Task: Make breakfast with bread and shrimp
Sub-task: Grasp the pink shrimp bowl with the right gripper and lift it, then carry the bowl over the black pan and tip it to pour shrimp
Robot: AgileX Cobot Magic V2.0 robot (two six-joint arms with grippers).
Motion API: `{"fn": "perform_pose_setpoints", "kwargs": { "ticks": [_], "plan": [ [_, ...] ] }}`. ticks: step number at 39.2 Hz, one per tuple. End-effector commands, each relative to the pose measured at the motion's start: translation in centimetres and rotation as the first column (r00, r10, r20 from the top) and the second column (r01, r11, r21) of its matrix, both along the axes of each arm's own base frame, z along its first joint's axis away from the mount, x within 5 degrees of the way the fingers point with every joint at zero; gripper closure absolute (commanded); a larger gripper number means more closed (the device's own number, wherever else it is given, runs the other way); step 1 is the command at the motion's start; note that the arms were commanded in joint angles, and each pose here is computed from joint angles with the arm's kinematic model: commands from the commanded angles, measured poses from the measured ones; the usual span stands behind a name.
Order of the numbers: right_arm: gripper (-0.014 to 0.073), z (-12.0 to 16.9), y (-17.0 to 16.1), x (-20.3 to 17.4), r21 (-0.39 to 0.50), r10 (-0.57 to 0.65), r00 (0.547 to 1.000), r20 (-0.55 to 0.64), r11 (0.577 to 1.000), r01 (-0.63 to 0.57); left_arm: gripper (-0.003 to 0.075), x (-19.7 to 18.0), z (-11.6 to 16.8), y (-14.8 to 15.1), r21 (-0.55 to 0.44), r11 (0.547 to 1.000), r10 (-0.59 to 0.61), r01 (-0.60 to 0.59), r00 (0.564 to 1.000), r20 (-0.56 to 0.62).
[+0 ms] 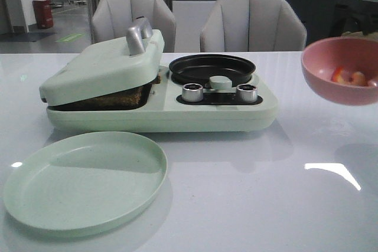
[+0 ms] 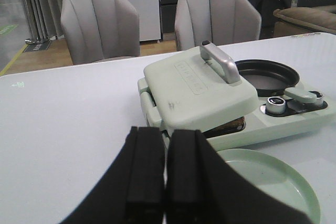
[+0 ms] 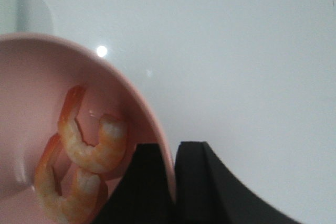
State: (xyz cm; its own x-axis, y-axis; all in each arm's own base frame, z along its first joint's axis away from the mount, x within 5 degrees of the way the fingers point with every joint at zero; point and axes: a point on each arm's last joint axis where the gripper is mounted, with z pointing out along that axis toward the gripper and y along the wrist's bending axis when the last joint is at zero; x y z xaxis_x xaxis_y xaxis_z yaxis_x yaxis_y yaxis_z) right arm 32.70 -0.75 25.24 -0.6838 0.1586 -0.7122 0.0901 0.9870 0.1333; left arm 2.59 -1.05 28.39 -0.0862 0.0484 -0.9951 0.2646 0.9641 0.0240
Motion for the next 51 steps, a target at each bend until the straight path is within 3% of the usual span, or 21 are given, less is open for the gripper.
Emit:
{"fn": "perform_pose_setpoints", "kwargs": {
  "ticks": [1,8,21,31,33,37,41,46,51],
  "plan": [
    [0.0456,4.1,1.1,0.3,-0.026,0.024,0.969,0.247,0.999,-0.018,0.0607,-0.1,1.6,0.0,-0.045,0.999,0.001,0.003,0.996,0.094],
    [0.0456,5.2,4.1,1.1,-0.039,0.084,0.904,0.419,0.996,-0.075,0.0606,-0.1,1.6,0.0,-0.045,0.999,0.001,0.003,0.996,0.094],
    [0.0456,5.5,8.3,3.0,-0.048,0.121,0.724,0.68,0.992,-0.121,0.0606,-0.1,1.6,0.0,-0.045,0.999,0.001,0.003,0.996,0.094],
    [0.0456,3.6,10.2,7.4,-0.075,0.149,0.683,0.715,0.988,-0.137,0.0607,-0.1,1.6,0.0,-0.045,0.999,0.001,0.003,0.996,0.094],
    [0.0456,3.2,10.4,8.3,-0.082,0.149,0.652,0.743,0.988,-0.131,0.0606,-0.1,1.6,0.0,-0.045,0.999,0.001,0.003,0.996,0.094],
    [0.0456,2.7,10.6,9.1,-0.088,0.132,0.55,0.825,0.99,-0.106,0.0607,-0.1,1.6,0.0,-0.045,0.999,0.001,0.003,0.996,0.094],
    [0.0456,2.2,10.6,9.4,-0.088,0.111,0.408,0.906,0.993,-0.075,0.0607,-0.1,1.6,0.0,-0.045,0.999,0.001,0.003,0.996,0.094],
    [0.0456,1.4,10.8,9.9,-0.097,0.117,0.366,0.923,0.993,-0.074,0.0606,-0.1,1.6,0.0,-0.045,0.999,0.001,0.003,0.996,0.094],
    [0.0456,0.8,11.3,9.8,-0.147,0.168,0.286,0.943,0.985,-0.094,0.0606,-0.1,1.6,0.0,-0.045,0.999,0.001,0.003,0.996,0.094]
  ]
}}
